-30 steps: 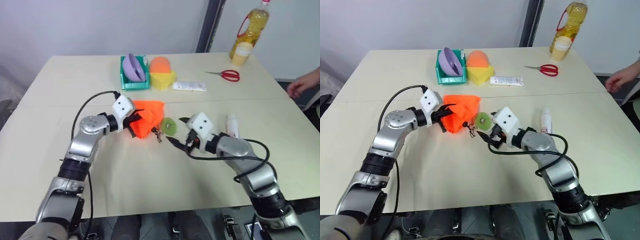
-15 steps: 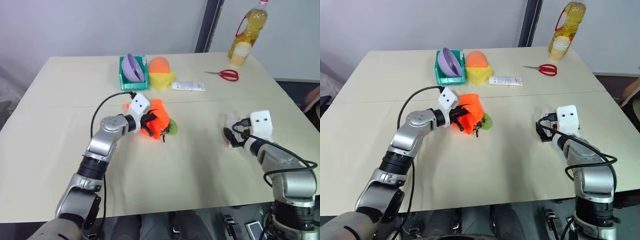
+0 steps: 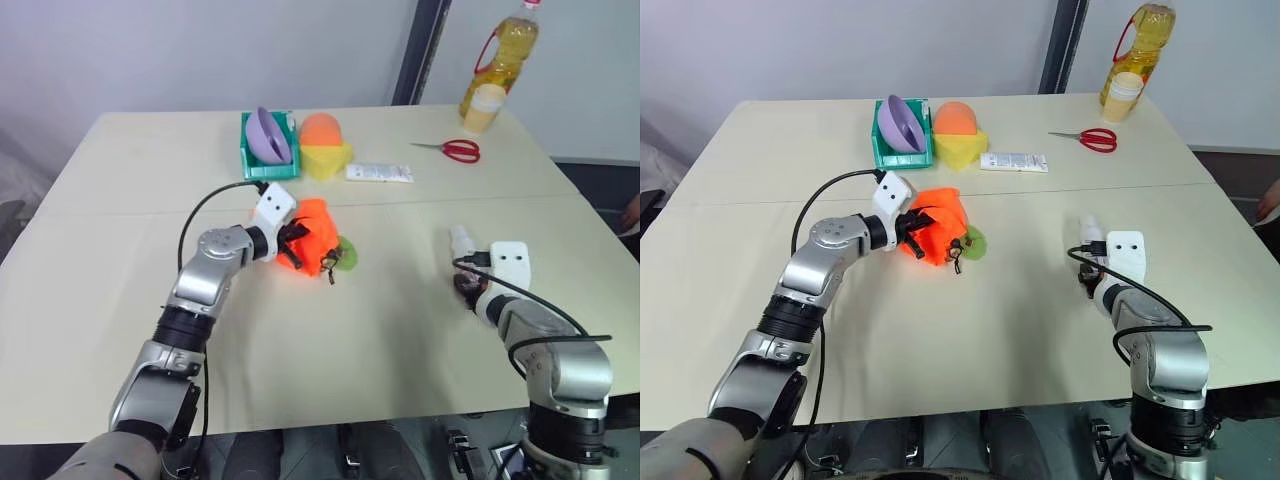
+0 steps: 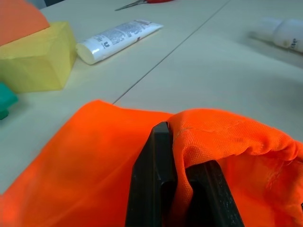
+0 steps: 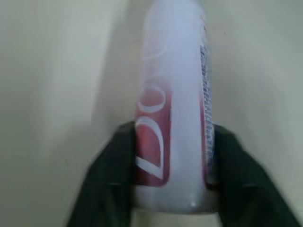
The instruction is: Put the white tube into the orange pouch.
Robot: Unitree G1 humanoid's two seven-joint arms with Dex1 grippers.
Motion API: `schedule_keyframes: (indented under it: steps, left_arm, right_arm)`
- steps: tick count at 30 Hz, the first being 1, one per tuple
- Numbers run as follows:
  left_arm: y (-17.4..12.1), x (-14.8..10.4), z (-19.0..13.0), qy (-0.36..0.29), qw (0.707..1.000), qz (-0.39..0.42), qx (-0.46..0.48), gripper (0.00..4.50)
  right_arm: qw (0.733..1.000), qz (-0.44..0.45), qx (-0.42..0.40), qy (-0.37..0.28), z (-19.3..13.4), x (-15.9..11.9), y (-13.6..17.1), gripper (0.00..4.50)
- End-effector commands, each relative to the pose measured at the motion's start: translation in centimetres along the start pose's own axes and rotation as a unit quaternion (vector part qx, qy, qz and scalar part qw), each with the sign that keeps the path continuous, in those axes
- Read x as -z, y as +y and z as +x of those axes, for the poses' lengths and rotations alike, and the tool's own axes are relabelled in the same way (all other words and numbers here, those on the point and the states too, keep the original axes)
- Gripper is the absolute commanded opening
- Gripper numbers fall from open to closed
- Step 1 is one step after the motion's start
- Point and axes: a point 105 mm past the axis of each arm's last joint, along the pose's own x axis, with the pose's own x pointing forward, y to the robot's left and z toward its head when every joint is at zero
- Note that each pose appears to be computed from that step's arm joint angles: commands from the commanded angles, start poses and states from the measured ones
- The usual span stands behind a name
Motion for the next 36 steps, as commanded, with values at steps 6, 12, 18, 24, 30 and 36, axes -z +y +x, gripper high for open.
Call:
schedule_keyframes:
  steps: [6,12,18,24,30,36]
  left_arm:
    - [0.8,-1.7,-0.3,-0.023,1.0,0.011,-0.003,0.0]
    - [1.2,-1.7,-0.3,-0.024,1.0,0.004,-0.007,0.0]
    - [0.6,-2.1,0.0,-0.029,0.999,-0.003,0.021,0.0]
    - [-0.2,-2.3,0.0,-0.024,0.999,0.004,0.048,0.0]
    - [-0.6,-2.4,-0.1,-0.02,0.998,0.007,0.061,0.0]
    - [-1.2,-2.5,-0.4,-0.017,0.996,0.004,0.088,0.0]
  right_arm:
    - [0.987,-0.092,-0.066,-0.115,-1.9,-4.9,1.3,1.96]
    - [0.947,-0.152,-0.232,-0.161,-5.1,-5.6,6.0,1.96]
    - [0.888,-0.166,-0.389,-0.182,-8.1,-5.7,11.8,1.96]
    - [0.868,-0.193,-0.431,-0.152,-7.8,-4.7,14.3,1.96]
    - [0.862,-0.202,-0.447,-0.126,-7.3,-4.0,15.8,1.96]
    - [0.886,-0.194,-0.411,-0.094,-5.5,-3.7,15.5,1.96]
